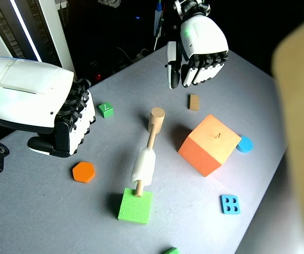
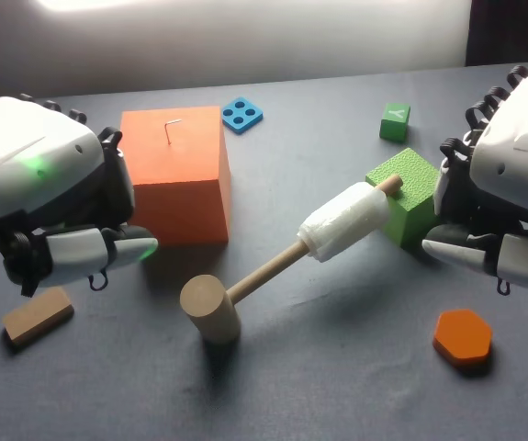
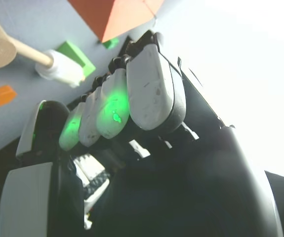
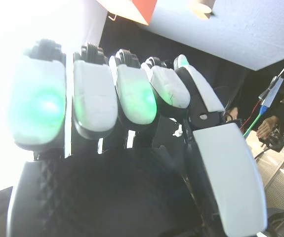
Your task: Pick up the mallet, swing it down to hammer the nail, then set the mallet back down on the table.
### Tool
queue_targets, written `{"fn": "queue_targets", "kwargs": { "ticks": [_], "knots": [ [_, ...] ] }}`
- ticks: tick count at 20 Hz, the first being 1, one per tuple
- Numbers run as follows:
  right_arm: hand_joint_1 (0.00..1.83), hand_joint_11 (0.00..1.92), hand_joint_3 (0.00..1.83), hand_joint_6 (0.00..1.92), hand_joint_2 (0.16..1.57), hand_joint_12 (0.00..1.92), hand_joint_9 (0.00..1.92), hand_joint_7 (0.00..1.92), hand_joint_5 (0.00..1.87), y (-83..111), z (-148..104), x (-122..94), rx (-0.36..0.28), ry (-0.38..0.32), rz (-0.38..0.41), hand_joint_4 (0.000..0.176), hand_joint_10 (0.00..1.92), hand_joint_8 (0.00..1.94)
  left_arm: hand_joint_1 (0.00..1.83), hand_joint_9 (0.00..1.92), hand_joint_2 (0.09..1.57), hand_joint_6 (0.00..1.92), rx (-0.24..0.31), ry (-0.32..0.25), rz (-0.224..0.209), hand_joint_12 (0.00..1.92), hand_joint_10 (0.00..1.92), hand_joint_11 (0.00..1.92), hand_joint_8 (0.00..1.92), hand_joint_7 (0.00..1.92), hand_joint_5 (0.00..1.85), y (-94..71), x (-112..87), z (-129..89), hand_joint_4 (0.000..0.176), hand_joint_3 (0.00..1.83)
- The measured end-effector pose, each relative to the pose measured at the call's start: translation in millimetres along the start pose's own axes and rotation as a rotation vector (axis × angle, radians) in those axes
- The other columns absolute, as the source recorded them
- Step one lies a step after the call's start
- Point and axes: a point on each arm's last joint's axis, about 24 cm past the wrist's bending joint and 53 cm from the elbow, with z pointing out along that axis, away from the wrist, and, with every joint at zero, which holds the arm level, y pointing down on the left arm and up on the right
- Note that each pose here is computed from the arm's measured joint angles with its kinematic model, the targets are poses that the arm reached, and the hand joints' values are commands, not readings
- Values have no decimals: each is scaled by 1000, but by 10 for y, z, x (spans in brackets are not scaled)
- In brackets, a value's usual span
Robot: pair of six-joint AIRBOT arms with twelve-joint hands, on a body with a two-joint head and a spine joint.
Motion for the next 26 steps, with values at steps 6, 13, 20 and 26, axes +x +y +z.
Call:
{"fn": "queue_targets", "kwargs": {
  "ticks": [6, 13, 20, 26],
  "knots": [
    [57, 0, 1, 0, 1265, 50, 71, 110, 105, 1, -8, 16, 0, 3, -18, 0, 0, 0, 0, 0, 1150, 0, 21, 14, 3, 0, 0, 0, 0, 0, 0, -29, 29, -2, 0, 17],
    [109, 7, 0, 4, 1245, 46, 75, 116, 101, 125, 101, 20, -44, -31, -74, 0, 3, 3, 0, 0, 1166, 0, 80, 73, 16, 0, 0, 0, 0, 0, 0, 26, 93, -6, 0, 18],
    [876, 0, 0, 2, 1070, 7, 6, 20, 20, -67, 354, 124, -30, 4, -78, 0, 0, 2, 0, 0, 1177, 0, 109, 165, 29, 7, 0, 14, 0, 0, 1, 141, 274, -72, 0, 15],
    [1094, 0, 0, 0, 968, 0, 0, 0, 0, -209, 573, 197, 17, 169, 31, 0, 0, 0, 0, 0, 1186, 0, 100, 150, 40, 2, 0, 0, 0, 0, 0, 274, 205, -40, 0, 14]
  ]
}}
